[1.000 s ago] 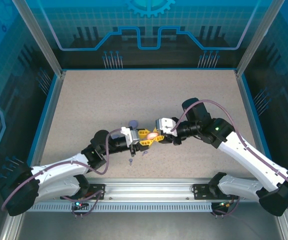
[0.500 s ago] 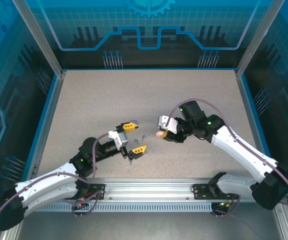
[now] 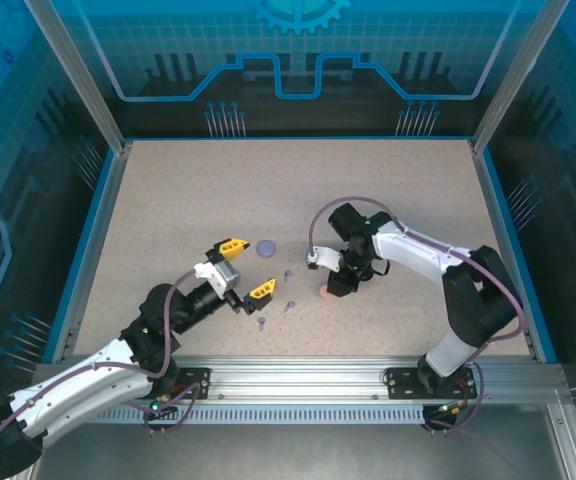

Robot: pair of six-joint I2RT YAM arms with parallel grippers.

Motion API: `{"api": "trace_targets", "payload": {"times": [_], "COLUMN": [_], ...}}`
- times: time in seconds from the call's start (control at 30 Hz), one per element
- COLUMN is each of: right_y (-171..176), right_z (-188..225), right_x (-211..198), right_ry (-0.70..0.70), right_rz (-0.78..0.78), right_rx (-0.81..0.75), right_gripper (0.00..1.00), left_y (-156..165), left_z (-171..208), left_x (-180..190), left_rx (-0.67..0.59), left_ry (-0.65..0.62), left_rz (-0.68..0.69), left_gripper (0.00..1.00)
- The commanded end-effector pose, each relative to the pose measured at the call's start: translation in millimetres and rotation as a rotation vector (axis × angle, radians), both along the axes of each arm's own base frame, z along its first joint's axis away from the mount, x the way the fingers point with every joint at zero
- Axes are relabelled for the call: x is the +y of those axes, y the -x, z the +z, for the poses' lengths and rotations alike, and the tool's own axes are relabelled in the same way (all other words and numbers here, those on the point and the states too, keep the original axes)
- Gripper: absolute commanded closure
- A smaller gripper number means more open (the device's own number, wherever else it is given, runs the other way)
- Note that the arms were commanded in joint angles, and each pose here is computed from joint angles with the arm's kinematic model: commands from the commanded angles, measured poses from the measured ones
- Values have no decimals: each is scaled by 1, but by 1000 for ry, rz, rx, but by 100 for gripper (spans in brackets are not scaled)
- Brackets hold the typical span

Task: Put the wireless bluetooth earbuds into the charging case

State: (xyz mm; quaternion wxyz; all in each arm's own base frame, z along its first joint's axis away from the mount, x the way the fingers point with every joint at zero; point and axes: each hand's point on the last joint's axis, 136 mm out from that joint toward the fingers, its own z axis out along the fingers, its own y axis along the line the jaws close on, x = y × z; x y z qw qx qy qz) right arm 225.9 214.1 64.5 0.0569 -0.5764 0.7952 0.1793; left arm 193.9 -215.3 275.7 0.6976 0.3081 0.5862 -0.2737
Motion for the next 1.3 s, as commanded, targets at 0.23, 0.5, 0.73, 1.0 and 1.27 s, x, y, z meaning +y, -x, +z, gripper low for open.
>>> {"api": "trace_targets", "payload": {"times": [0.23,0.5,0.73,1.0,1.27], "right_y": [-11,-29,-52,-77,-109], "right_z": [-18,-14,24,66,73], "right_x": [-20,-31,-31,7,73], "right_ry": [67,118,106,-12,-122], "right_rz": [-149,-213,-194,34,292], "right_rx": [193,112,-71,-354,-516], "right_gripper": [79,55,36,21,7], "left_y": [-7,-17,-44,-78,-92], "left_z": [-5,-10,-24,-37,-68], "left_x": [4,10,36,100,162], "left_rx": [3,23,156,397,651], "left_ry": [-28,-49,-53,136,307], "left_rz": [47,113,257,490,729], "left_gripper": [6,3,1,1,1]}}
